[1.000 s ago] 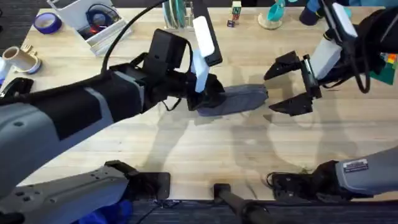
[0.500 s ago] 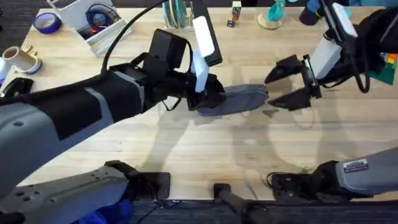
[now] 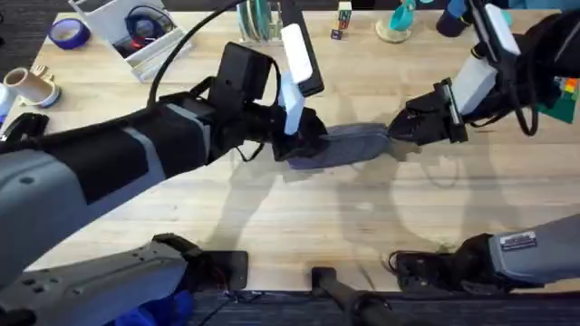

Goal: Unzip the bag, pick up the pens from the table one at a time and place them inside, then zip the bag closed.

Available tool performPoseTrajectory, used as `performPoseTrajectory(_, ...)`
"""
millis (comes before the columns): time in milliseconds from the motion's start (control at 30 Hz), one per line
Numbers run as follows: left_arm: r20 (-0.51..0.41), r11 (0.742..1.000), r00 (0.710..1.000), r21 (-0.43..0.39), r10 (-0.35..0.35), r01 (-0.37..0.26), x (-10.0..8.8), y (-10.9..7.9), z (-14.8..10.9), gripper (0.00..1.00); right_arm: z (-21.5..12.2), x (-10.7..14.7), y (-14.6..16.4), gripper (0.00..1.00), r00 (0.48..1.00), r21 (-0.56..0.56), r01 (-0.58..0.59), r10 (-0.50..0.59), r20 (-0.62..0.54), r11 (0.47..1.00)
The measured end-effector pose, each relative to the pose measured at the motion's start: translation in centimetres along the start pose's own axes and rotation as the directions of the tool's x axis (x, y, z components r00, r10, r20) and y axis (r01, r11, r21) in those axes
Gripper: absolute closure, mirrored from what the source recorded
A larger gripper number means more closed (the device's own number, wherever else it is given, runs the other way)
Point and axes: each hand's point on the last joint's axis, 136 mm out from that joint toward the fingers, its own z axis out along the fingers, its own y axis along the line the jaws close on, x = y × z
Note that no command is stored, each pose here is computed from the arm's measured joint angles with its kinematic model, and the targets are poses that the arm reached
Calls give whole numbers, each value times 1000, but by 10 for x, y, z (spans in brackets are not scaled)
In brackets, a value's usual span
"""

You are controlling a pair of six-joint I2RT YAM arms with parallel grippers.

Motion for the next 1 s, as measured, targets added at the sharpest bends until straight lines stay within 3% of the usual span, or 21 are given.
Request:
performPoseTrajectory(233,0,1000,1000,0,0,0,0,0,0,959,0,0,0,968,1000,0,0,0,0,1000)
performPoseTrajectory(267,0,1000,1000,0,0,0,0,0,0,959,0,0,0,909,1000,-1,-3,3,1,1000)
performPoseTrajectory(467,0,1000,1000,0,0,0,0,0,0,958,0,0,0,59,1000,2,3,-3,-1,1000)
performPoseTrajectory(500,0,1000,1000,0,0,0,0,0,0,958,0,0,-1,20,1000,2,6,-6,-1,1000)
performPoseTrajectory(1000,0,1000,1000,0,0,0,0,0,0,958,0,0,-1,5,1000,2,6,-6,0,1000)
